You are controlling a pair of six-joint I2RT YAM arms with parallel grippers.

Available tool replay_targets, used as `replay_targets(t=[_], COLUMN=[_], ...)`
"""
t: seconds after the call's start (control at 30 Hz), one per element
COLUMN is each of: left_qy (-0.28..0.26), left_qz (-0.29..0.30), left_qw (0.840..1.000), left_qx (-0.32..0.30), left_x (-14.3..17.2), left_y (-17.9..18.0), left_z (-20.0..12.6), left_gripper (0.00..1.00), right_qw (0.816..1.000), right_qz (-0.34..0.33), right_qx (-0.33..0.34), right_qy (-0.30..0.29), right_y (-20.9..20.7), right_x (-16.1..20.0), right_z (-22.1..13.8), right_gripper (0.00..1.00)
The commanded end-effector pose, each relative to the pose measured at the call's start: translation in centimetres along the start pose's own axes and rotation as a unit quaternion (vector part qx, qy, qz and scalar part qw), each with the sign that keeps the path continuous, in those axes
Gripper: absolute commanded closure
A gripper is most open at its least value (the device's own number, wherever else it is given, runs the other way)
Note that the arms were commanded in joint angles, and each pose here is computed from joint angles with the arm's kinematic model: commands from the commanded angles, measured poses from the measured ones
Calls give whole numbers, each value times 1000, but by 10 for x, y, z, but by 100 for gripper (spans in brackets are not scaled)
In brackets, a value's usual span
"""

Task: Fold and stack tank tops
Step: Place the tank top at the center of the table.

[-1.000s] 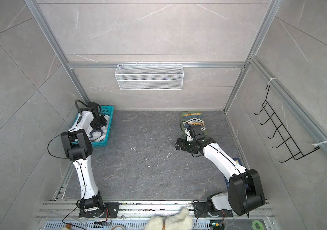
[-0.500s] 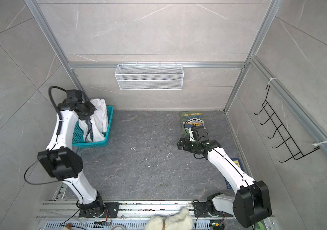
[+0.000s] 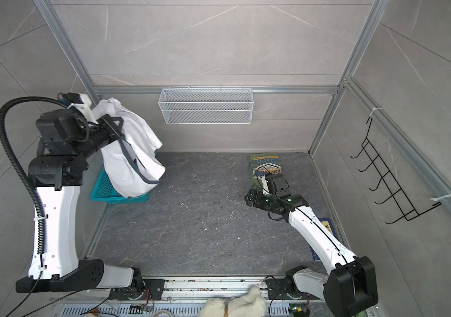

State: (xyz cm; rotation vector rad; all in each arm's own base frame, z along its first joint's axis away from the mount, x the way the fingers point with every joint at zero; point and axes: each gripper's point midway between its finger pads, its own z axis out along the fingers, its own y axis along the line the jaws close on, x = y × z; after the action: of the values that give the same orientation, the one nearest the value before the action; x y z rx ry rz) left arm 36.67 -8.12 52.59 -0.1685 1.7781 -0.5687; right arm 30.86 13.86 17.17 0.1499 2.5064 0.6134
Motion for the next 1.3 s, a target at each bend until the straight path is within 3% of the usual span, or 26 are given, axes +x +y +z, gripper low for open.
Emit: replay_targets(t=[0.0,0.17,0.33,0.47,0.53,0.6,0.7,0.77,0.9,1.0,1.13,1.27], left_qy=[20,90,190,259,300,338,366,363,335,340,380,407], left_qz=[39,30,39,59,55,56,67,88,97,100,85,89], left_qw=[999,994,977,961,949,937,928,927,937,935,921,907], left_qx=[20,53,88,79,73,65,6,-24,-12,-17,-16,-61], left_x=[29,100,204,291,329,360,377,373,355,361,398,432], left_y=[-35,-68,-96,-92,-88,-83,-60,-47,-39,-24,-6,21], left_z=[0,17,49,78,89,96,99,94,70,50,34,34], left_gripper=[100,100,100,97,87,52,27,21,11,10,12,19], right_qw=[1000,1000,999,998,998,998,998,998,999,999,999,997], right_qz=[11,9,10,16,19,23,22,19,22,25,20,28], right_qx=[-3,10,32,61,64,65,60,54,45,16,-13,-38], right_qy=[-1,-12,-16,-9,-8,-14,-20,-11,20,32,46,68], right_y=[1,-6,-18,-32,-35,-36,-34,-32,-30,-19,-1,15], right_x=[5,7,14,22,25,25,24,25,33,40,52,71], right_z=[-8,-11,-12,-8,-7,-9,-11,-8,5,12,22,38], right_gripper=[8,8,8,7,7,7,7,7,7,7,8,8])
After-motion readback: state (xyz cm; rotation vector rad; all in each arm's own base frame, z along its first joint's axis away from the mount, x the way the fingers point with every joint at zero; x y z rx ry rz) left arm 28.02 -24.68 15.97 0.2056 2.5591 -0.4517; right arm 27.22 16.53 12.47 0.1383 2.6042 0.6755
